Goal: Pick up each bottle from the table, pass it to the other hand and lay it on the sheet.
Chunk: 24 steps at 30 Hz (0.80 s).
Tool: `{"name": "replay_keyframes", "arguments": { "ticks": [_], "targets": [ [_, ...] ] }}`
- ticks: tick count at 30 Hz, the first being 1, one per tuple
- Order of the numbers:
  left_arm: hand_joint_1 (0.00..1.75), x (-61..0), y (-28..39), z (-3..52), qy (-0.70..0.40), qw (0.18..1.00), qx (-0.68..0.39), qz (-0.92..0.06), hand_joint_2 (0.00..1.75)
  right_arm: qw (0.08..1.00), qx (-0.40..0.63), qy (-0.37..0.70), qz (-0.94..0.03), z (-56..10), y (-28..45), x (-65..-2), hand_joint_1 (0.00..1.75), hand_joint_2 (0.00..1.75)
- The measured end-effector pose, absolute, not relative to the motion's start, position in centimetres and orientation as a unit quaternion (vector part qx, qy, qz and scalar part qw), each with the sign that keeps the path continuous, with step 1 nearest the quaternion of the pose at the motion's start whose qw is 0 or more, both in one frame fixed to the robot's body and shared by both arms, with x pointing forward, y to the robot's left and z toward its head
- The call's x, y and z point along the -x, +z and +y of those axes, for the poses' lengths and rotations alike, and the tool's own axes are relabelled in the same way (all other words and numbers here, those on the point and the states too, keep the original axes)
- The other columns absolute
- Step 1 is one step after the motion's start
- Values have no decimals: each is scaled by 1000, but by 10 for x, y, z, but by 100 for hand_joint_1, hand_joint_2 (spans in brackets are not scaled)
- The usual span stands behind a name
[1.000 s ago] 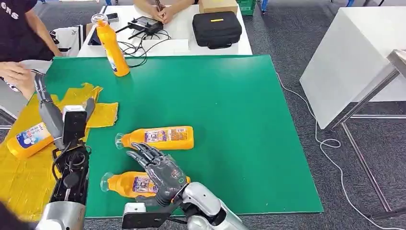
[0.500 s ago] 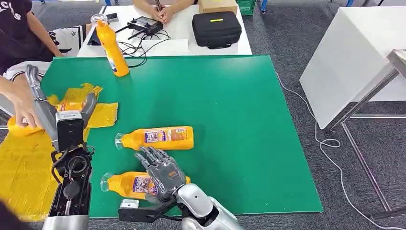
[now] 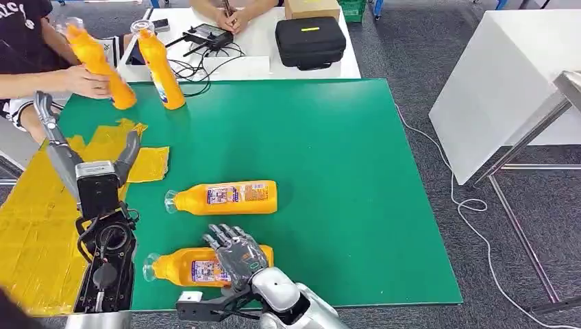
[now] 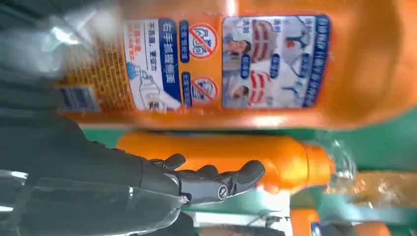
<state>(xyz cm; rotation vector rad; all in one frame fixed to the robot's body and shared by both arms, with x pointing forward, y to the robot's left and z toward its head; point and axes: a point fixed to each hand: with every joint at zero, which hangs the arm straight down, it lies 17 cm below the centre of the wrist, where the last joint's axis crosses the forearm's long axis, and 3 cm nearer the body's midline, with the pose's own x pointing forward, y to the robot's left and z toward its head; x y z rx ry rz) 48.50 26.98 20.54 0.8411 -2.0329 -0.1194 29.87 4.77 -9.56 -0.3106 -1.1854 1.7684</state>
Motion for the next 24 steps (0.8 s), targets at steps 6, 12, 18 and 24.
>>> {"name": "replay_keyframes", "arguments": {
  "ticks": [6, 12, 18, 24],
  "targets": [
    [0, -485, 206, 267, -41, 454, -336, -824, 175, 474, 146, 747, -443, 32, -111, -297, 0, 175],
    [0, -484, 206, 266, -38, 454, -335, -824, 175, 473, 152, 751, -434, 30, -114, -298, 0, 175],
    [0, -484, 207, 264, -39, 454, -334, -825, 175, 473, 152, 753, -432, 29, -114, -299, 0, 175],
    [0, -484, 207, 264, -39, 454, -334, -825, 175, 473, 155, 757, -423, 26, -117, -298, 47, 175]
  ]
}}
